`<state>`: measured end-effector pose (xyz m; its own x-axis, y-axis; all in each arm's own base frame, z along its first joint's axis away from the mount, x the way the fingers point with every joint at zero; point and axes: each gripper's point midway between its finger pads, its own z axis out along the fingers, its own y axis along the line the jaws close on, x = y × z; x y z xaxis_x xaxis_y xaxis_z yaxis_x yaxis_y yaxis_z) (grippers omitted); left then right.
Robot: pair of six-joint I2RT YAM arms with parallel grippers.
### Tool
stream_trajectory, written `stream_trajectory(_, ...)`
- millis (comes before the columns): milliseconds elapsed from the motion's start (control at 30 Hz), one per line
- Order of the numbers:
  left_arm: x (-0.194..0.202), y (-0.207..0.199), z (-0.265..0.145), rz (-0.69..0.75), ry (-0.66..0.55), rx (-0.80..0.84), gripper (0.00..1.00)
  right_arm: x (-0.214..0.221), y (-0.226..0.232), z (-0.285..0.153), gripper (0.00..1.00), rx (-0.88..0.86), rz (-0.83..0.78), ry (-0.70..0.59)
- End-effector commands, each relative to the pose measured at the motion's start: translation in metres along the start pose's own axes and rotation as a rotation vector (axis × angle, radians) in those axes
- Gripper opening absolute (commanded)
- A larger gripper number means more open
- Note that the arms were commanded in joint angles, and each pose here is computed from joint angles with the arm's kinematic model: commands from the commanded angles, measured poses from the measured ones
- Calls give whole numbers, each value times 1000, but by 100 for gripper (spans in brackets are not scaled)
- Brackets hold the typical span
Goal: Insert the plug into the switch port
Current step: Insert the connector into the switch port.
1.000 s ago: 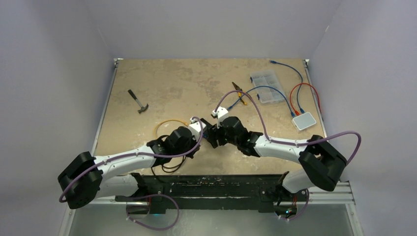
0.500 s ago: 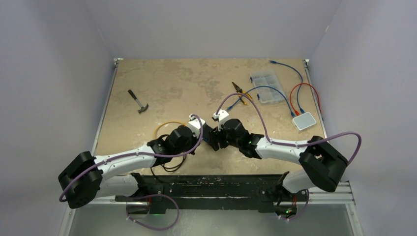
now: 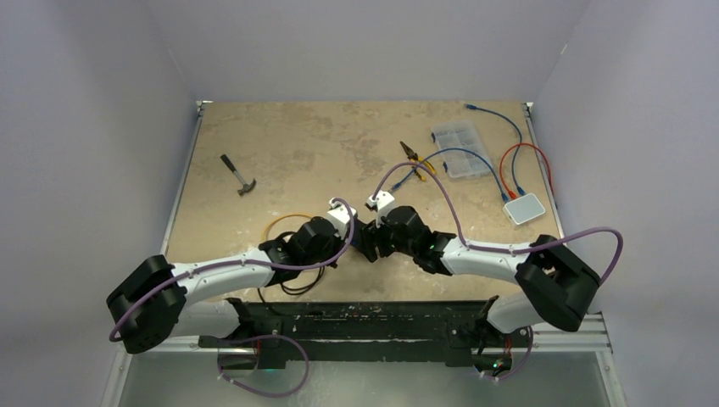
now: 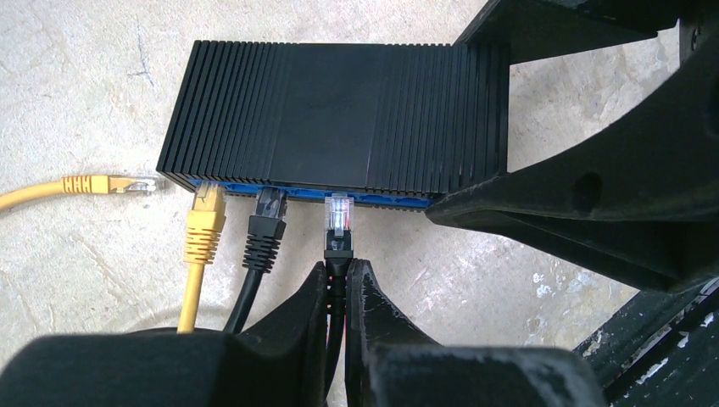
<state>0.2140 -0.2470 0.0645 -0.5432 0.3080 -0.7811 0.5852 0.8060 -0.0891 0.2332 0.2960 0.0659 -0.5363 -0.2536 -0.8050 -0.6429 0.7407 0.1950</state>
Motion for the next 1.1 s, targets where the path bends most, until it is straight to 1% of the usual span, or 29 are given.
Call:
stream_trajectory(0, -25, -8, 3, -27, -67, 16, 0, -33, 17, -8, 0, -72, -1, -125)
stream_trajectory(200, -19, -12, 8, -35, -41, 32, 0, -35, 21, -10, 0, -98, 0, -138)
stream_trajectory(467, -35, -21, 2, -65, -107, 84, 0, -33, 24, -11, 0, -116, -8, -142)
stream_trajectory(667, -42, -31, 0, -83, -123, 136, 0, -32, 24, -11, 0, -123, -13, -144)
stream_trajectory(833, -42, -25, 2, -115, -122, 119, 0, -34, 26, -13, 0, -134, -21, -156)
stream_trajectory(1067, -47, -12, 0, -175, -156, 103, 0, -37, 30, -16, 0, -157, -39, -172)
